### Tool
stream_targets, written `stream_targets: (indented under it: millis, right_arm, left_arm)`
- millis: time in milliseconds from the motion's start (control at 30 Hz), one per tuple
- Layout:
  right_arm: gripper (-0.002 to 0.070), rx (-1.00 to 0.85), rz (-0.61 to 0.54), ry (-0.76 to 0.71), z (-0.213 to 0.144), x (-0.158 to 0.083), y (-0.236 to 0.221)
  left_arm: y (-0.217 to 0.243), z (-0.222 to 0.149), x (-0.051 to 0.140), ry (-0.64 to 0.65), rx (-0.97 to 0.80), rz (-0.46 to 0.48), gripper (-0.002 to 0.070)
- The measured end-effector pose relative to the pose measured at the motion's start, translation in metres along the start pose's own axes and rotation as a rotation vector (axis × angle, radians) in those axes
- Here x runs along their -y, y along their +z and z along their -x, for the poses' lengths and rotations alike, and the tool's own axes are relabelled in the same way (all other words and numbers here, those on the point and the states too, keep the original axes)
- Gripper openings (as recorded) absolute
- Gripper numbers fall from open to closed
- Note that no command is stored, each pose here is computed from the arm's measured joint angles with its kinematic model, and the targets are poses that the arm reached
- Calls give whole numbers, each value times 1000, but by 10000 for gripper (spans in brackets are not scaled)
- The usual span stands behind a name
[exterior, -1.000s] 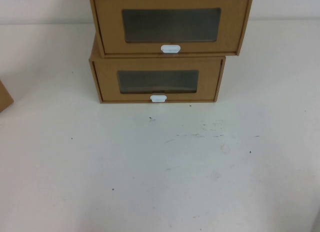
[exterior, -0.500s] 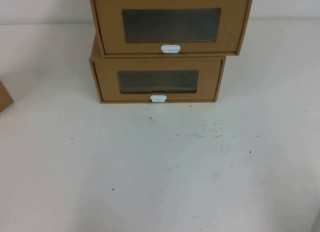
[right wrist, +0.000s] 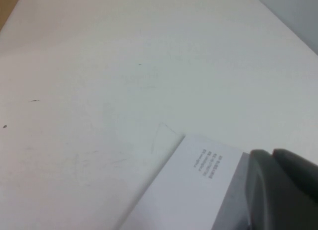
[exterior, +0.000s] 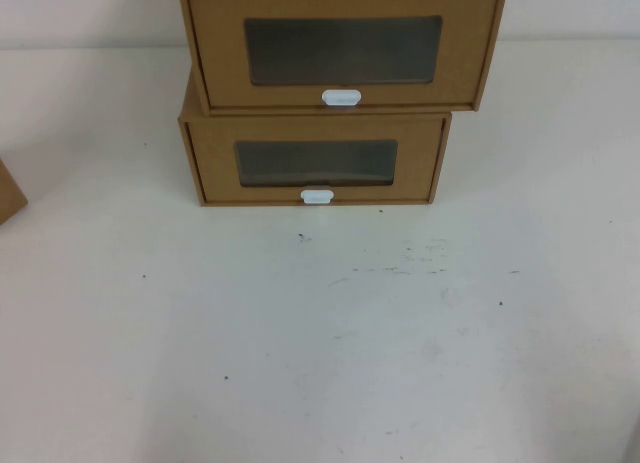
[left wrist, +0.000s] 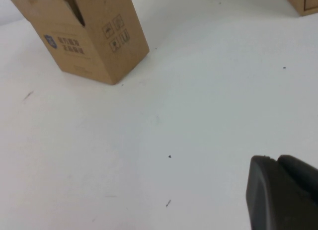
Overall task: Open the shoe box
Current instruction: 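Pull the top drawer of the cardboard box fully open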
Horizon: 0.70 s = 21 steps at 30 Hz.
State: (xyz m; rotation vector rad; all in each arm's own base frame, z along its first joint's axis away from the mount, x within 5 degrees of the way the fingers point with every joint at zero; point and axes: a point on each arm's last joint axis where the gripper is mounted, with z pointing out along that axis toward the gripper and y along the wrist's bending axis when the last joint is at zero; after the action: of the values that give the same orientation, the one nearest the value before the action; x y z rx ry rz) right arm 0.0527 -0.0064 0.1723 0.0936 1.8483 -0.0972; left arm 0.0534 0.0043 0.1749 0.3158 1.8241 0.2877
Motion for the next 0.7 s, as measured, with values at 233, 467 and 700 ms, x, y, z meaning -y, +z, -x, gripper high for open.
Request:
stream_targets:
  millis: [233,467,700]
  right_arm:
    - [-18,0,0,0,0,0,0]
    - [-18,0,6,17,0,-1,0]
    - [-18,-2,91,246,1,-8,0]
  left_arm:
    - [0,0,0,3,0,1,-6]
    - [0,0,0,7,0,2,-6]
    - [0,2,2,-100,29,-19,-6]
